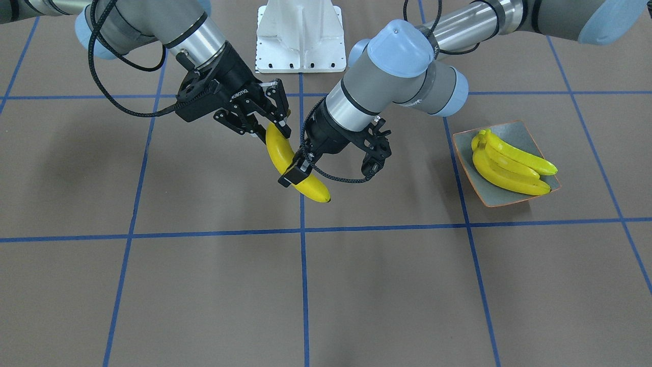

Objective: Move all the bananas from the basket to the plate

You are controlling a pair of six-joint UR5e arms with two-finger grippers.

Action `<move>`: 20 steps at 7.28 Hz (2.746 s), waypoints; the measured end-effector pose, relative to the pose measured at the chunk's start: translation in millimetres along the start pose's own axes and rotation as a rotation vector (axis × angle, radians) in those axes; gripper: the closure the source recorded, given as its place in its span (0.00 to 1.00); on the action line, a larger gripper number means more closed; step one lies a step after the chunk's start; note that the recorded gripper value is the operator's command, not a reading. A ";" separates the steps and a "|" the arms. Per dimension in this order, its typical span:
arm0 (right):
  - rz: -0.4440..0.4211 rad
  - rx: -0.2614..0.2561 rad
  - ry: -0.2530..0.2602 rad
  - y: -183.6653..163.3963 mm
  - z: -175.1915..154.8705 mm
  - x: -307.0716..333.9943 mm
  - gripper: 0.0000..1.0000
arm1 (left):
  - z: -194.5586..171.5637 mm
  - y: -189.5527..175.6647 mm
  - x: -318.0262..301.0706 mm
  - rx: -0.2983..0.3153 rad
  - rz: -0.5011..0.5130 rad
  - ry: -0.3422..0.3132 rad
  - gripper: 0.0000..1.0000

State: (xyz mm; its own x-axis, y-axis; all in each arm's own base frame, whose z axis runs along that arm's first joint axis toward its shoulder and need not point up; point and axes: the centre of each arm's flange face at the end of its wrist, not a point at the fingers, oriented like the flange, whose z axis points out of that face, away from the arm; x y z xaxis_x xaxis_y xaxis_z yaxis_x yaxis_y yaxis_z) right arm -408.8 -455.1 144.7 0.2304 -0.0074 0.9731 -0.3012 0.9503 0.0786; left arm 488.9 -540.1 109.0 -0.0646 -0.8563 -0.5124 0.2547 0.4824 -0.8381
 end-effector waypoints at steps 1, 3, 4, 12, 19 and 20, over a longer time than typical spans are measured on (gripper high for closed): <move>0.001 -0.002 -0.005 0.6 -1.6 -2.2 0.00 | -1.3 0.5 -0.1 -0.003 0.002 0.000 1.00; 0.003 -0.002 -0.015 1.6 -4.9 -6.1 0.00 | -2.0 0.1 -0.4 -0.004 0.004 0.000 1.00; 0.003 -0.002 -0.018 1.6 -6.0 -7.0 0.00 | -1.9 -1.0 -1.0 -0.004 0.004 0.000 1.00; -0.012 -0.013 0.070 -84.0 -54.2 71.6 0.00 | -82.0 -81.6 -85.8 -0.043 0.387 -0.080 1.00; -0.165 -0.029 0.273 -131.1 -70.6 143.6 0.00 | -228.2 -276.5 -186.4 -0.113 0.942 -0.169 1.00; -0.181 -0.035 0.296 -137.2 -71.4 152.9 0.00 | -238.4 -296.3 -200.3 -0.112 0.987 -0.179 1.00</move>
State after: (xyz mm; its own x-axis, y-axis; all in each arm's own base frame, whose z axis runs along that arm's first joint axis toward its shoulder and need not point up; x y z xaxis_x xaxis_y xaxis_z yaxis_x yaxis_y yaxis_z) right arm -266.2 -564.4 267.2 0.5369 -0.0916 0.8386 -0.1998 0.9520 0.2319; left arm 196.4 -467.5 415.4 0.2745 -0.0754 -0.9586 0.0232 0.9972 -0.0718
